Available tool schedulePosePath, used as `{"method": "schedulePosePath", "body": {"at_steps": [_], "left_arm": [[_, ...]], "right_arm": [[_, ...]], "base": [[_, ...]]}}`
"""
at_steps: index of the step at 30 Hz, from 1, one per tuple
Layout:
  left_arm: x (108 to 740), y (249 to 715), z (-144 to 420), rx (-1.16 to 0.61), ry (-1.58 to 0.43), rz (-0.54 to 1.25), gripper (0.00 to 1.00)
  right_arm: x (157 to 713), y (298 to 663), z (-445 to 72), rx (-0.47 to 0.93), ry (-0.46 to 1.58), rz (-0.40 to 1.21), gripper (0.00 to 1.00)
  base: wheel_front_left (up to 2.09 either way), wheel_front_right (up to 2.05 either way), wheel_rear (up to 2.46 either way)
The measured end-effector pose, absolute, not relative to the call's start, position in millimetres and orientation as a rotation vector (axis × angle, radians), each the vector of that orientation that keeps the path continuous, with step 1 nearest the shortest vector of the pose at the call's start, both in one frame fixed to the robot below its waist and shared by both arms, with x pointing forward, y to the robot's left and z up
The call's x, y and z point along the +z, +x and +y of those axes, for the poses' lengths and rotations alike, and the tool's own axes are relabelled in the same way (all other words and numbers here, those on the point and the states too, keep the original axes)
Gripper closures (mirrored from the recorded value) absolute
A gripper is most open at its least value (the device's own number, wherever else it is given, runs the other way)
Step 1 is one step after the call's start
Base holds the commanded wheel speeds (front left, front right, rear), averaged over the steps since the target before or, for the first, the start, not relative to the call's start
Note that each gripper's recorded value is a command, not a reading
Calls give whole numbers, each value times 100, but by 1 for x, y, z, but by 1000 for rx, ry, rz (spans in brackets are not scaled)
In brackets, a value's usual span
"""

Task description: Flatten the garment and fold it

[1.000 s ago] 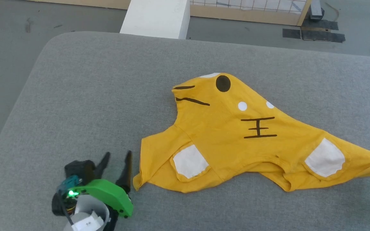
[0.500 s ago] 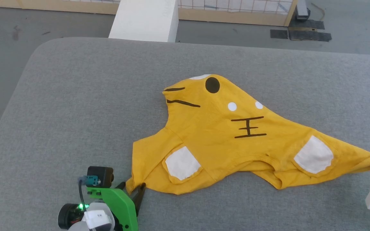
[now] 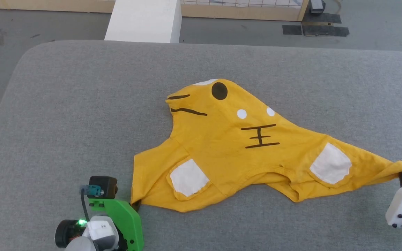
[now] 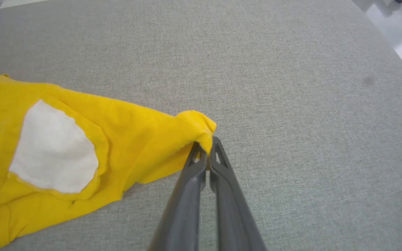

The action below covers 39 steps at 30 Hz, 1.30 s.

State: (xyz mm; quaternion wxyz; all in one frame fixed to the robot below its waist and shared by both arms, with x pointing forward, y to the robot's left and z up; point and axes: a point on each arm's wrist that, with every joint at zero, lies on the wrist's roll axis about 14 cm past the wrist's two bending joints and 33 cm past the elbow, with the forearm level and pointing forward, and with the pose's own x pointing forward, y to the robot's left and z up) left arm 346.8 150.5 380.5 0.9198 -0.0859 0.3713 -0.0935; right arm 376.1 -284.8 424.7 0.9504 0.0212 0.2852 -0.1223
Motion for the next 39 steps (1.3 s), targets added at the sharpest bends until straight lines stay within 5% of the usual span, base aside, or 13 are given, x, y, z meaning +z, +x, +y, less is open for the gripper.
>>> {"method": "schedulePosePath", "body": {"at_steps": [11, 22, 30, 39], "left_arm": [[467, 408, 129, -364, -344, 505, 100], [622, 545, 156, -327, -310, 62, 100], [714, 630, 174, -201, -283, -279, 100], [768, 673, 193, -103, -366, -634, 100]], "right_arm": [[458, 402, -280, -165, -30, 527, 100], [583, 522, -251, 22, -232, 275, 100], [680, 608, -244, 3, -289, 9, 100], [753, 657, -241, -55, -326, -284, 100]], "base": [[0, 0, 0], [0, 0, 0], [0, 0, 0], [0, 0, 0]]}}
